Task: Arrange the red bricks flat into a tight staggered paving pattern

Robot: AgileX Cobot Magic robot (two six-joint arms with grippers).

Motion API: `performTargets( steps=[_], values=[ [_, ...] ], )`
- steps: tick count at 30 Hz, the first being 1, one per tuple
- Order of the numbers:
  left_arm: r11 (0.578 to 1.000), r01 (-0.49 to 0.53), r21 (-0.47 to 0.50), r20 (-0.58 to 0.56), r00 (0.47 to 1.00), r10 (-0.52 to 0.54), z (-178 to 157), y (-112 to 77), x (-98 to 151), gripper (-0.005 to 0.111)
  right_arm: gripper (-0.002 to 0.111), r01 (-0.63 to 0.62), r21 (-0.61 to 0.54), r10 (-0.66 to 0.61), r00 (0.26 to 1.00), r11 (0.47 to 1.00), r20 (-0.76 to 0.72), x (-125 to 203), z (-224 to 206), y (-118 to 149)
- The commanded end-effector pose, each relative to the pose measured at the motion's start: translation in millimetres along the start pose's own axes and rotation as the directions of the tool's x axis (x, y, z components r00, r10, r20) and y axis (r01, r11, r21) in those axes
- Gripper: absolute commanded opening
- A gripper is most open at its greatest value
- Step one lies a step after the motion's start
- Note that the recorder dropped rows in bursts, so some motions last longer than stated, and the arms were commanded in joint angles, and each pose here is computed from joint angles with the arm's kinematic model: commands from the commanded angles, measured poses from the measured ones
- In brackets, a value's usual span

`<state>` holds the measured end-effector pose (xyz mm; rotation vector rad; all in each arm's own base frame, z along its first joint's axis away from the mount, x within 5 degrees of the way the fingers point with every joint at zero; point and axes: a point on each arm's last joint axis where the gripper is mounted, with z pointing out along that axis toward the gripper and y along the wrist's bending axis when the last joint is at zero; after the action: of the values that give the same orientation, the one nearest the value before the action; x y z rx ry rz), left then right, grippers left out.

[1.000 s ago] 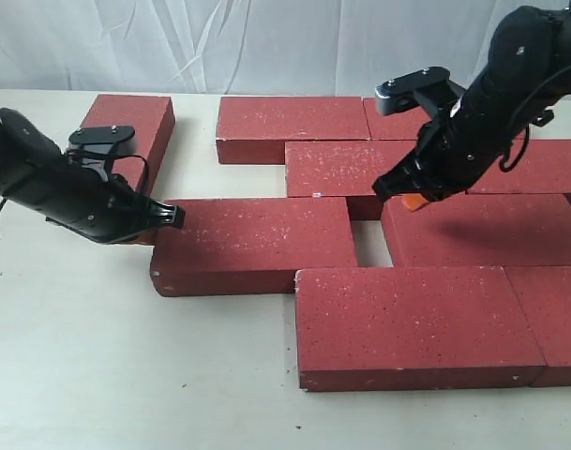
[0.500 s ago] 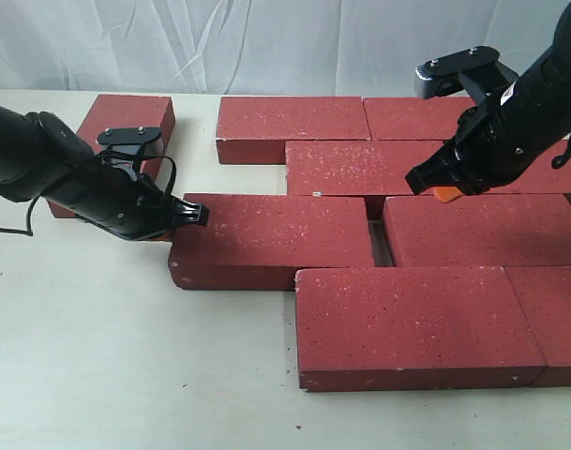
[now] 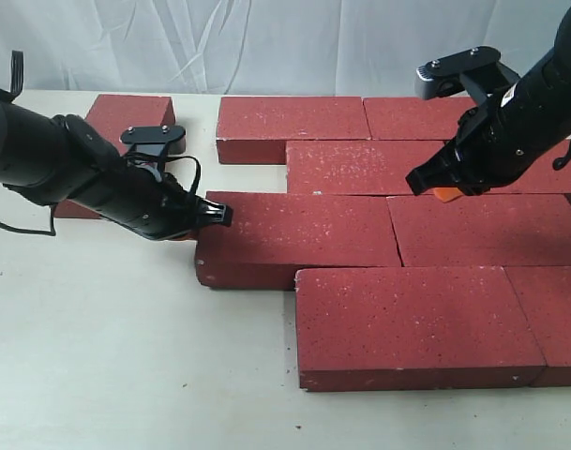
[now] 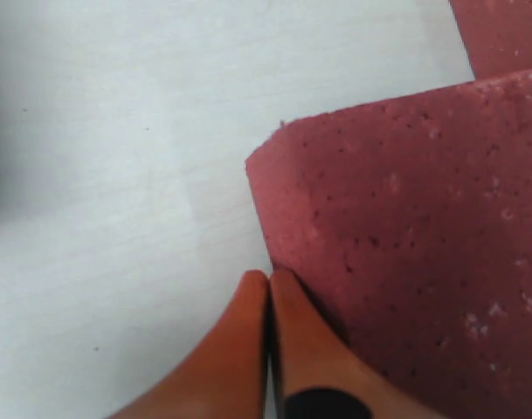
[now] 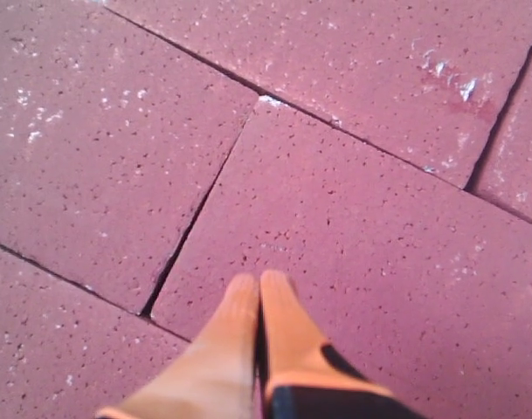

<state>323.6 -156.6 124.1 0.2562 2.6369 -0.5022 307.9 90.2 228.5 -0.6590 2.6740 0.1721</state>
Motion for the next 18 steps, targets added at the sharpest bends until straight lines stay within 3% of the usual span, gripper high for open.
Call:
performTargets(
  steps=[1, 11, 18],
  values=[
    [0.999, 0.018, 0.043, -0.029, 0.999, -0.017, -0.5, -8.7, 1.9, 0.000, -0.001, -0.017, -0.001, 0.017, 1.000, 1.000, 0.021, -0.5, -2.8, -1.2],
    [1.000, 0.008, 0.027, -0.035, 0.999, -0.007, -4.6, -6.5, 1.1, 0.005, -0.001, -0.032, -0.014, 0.033, 0.999, 0.999, 0.026, -1.0, -2.8, -0.1],
    [0.998, -0.055, -0.037, -0.119, 0.992, 0.050, -15.7, 5.7, 4.5, 0.006, -0.001, -0.042, -0.021, 0.042, 0.999, 0.999, 0.033, -1.6, -2.8, 0.5]
  ],
)
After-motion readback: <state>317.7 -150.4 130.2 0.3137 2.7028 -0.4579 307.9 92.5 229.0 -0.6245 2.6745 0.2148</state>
